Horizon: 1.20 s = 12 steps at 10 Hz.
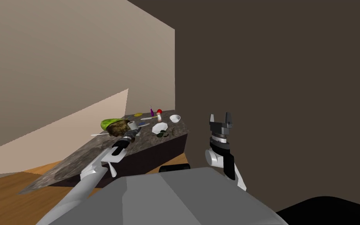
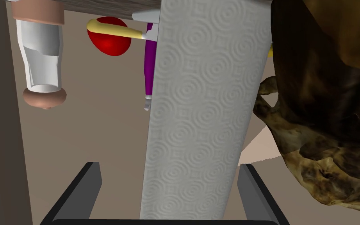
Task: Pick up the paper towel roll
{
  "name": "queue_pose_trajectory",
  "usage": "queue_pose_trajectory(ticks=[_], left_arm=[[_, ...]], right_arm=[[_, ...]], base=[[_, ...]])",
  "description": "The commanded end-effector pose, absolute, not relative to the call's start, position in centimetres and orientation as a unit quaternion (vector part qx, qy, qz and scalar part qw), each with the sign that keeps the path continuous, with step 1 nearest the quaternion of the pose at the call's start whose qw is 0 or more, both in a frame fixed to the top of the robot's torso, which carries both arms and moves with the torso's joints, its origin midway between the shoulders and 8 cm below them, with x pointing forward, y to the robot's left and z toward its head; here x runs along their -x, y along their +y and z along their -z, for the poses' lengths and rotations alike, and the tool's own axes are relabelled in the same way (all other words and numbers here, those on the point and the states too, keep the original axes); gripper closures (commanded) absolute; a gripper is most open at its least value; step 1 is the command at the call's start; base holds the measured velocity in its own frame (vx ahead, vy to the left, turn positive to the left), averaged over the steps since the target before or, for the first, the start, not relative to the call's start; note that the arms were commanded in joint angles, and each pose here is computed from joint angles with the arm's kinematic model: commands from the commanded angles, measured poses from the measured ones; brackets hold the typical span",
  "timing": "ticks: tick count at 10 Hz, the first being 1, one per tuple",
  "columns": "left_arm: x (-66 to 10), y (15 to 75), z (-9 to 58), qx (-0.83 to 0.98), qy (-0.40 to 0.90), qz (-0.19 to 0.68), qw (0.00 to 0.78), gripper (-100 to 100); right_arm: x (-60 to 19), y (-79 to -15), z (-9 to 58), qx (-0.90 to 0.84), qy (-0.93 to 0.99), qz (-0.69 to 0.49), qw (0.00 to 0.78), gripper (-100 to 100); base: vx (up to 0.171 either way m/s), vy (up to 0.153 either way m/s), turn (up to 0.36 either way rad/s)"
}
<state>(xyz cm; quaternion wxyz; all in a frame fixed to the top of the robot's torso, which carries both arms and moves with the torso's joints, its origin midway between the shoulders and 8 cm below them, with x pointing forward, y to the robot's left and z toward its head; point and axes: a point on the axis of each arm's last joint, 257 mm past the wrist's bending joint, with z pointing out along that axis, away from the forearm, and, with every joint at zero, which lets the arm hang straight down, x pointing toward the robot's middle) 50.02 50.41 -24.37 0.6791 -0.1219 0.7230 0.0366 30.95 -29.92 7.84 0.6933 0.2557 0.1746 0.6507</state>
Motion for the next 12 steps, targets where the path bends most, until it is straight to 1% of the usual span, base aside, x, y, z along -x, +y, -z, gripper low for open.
queue_pose_trajectory(ticks=[1,2,3,5,6,8,9,10,12], left_arm=[[-50.2,51.0,25.5,0.127,0.73,-0.038,0.67,-100],[-50.1,51.1,25.9,0.129,0.732,-0.039,0.668,-100],[-51.9,50.0,24.8,0.109,0.726,-0.025,0.678,-100],[-51.9,50.7,26.1,0.119,0.734,-0.029,0.668,-100],[-53.7,49.5,24.6,0.098,0.726,-0.015,0.68,-100],[-53.7,50.3,26.1,0.109,0.736,-0.02,0.668,-100],[-55.5,49.2,24.5,0.088,0.727,-0.007,0.681,-100],[-55.8,49.5,25.0,0.094,0.731,-0.009,0.676,-100],[-55.4,50.0,26.0,0.1,0.737,-0.012,0.668,-100]], right_arm=[[-31.0,-29.9,-7.8,-0.256,0.175,-0.651,0.693,0],[-31.0,-29.9,-7.8,-0.256,0.175,-0.651,0.693,0],[-31.0,-29.9,-7.8,-0.256,0.175,-0.651,0.693,0],[-31.0,-29.9,-7.8,-0.256,0.175,-0.651,0.693,0],[-31.0,-29.9,-7.8,-0.256,0.175,-0.651,0.693,0],[-31.0,-29.9,-7.8,-0.256,0.175,-0.651,0.693,0],[-31.0,-29.9,-7.8,-0.256,0.175,-0.651,0.693,0],[-31.0,-29.9,-7.8,-0.256,0.175,-0.651,0.693,0],[-31.0,-29.9,-7.8,-0.256,0.175,-0.651,0.693,0]], base=[[-0.002,-0.019,-0.009],[-0.001,-0.003,-0.015],[-0.002,-0.026,0.186],[-0.002,-0.033,0.035],[-0.002,-0.038,0.137],[-0.002,-0.029,0.058],[-0.012,-0.036,0.2],[-0.01,-0.044,0.09],[0.0,-0.008,-0.023]])
